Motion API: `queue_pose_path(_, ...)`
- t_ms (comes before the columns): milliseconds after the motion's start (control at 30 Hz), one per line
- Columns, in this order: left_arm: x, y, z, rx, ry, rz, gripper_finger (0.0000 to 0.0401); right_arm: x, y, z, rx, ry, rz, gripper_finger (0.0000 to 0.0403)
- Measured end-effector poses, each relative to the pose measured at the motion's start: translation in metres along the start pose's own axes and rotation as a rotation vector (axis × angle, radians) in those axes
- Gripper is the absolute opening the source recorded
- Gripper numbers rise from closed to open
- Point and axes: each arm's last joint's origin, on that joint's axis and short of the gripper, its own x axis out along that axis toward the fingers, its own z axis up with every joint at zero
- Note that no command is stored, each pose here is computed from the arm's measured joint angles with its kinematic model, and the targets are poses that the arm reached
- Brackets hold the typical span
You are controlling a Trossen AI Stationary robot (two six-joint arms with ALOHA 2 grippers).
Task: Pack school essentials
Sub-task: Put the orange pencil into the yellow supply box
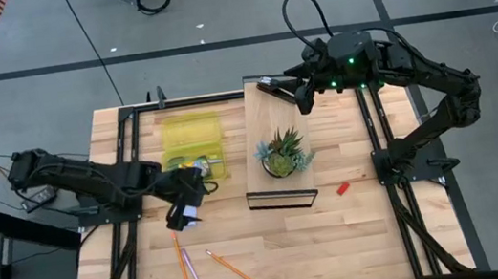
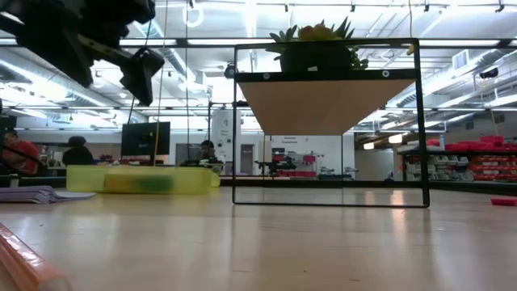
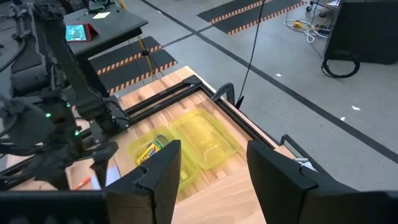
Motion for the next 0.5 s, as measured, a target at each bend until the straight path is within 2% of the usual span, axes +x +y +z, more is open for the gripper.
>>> queue_pose_path(167, 0.001, -0.014, 0.004, 0.044, -0.024, -0.036, 0.0386, 0.0, 0.0, 0.0, 0.007, 0.0, 0.0, 0.019)
queue_pose_path(500, 0.0, -0.039, 0.016, 0.007, -0.13, -0.083, 0.0386, 0.0, 0.0, 0.0, 0.022, 0.0, 0.0, 0.019)
